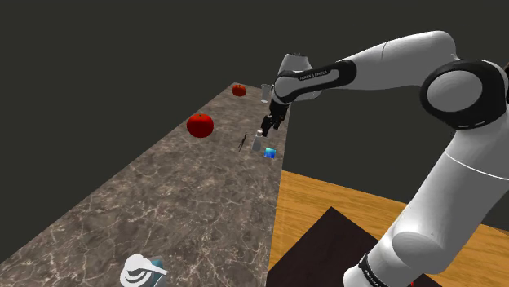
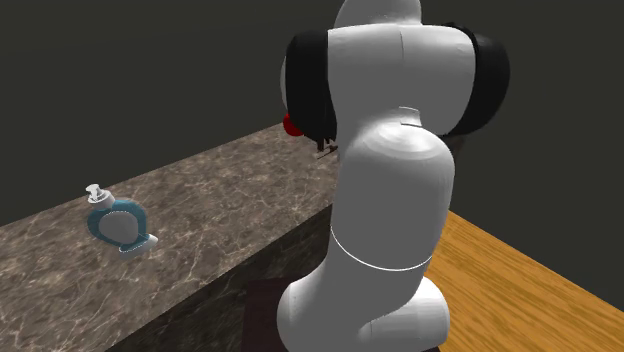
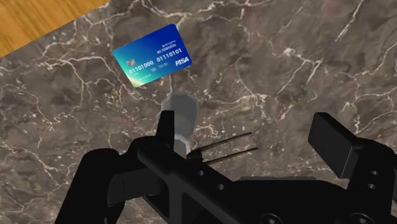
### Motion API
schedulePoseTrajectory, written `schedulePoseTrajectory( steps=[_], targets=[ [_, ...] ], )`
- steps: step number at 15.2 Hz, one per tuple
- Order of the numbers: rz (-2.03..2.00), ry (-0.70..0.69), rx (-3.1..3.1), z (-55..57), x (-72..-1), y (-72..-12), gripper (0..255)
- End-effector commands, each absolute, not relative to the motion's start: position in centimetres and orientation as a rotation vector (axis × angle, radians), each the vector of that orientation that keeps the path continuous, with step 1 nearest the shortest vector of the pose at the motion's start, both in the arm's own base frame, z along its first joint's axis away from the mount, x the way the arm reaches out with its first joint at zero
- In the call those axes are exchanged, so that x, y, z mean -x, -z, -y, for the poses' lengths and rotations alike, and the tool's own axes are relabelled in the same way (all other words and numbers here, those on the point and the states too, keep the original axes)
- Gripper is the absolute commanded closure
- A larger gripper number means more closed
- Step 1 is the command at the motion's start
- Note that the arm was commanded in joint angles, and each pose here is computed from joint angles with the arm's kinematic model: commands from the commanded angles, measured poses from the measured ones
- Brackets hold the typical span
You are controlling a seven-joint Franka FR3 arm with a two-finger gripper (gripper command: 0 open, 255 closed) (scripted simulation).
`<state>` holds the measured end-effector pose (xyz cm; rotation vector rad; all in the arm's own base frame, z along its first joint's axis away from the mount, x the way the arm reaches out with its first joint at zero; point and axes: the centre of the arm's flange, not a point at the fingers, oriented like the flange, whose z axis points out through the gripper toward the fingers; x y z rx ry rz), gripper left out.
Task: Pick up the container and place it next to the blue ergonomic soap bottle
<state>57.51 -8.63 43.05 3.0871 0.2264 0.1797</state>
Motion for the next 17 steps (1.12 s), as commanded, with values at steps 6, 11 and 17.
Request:
schedulePoseTrajectory(
  steps=[6, 11, 17],
  targets=[
    [-0.273, -0.236, -3.055, 11.5, -65.1, -40.3, 0],
    [-0.278, -0.242, -3.051, 11.9, -66.2, -37.9, 0],
    [-0.278, -0.242, -3.051, 12.0, -66.5, -36.1, 0]
  ],
)
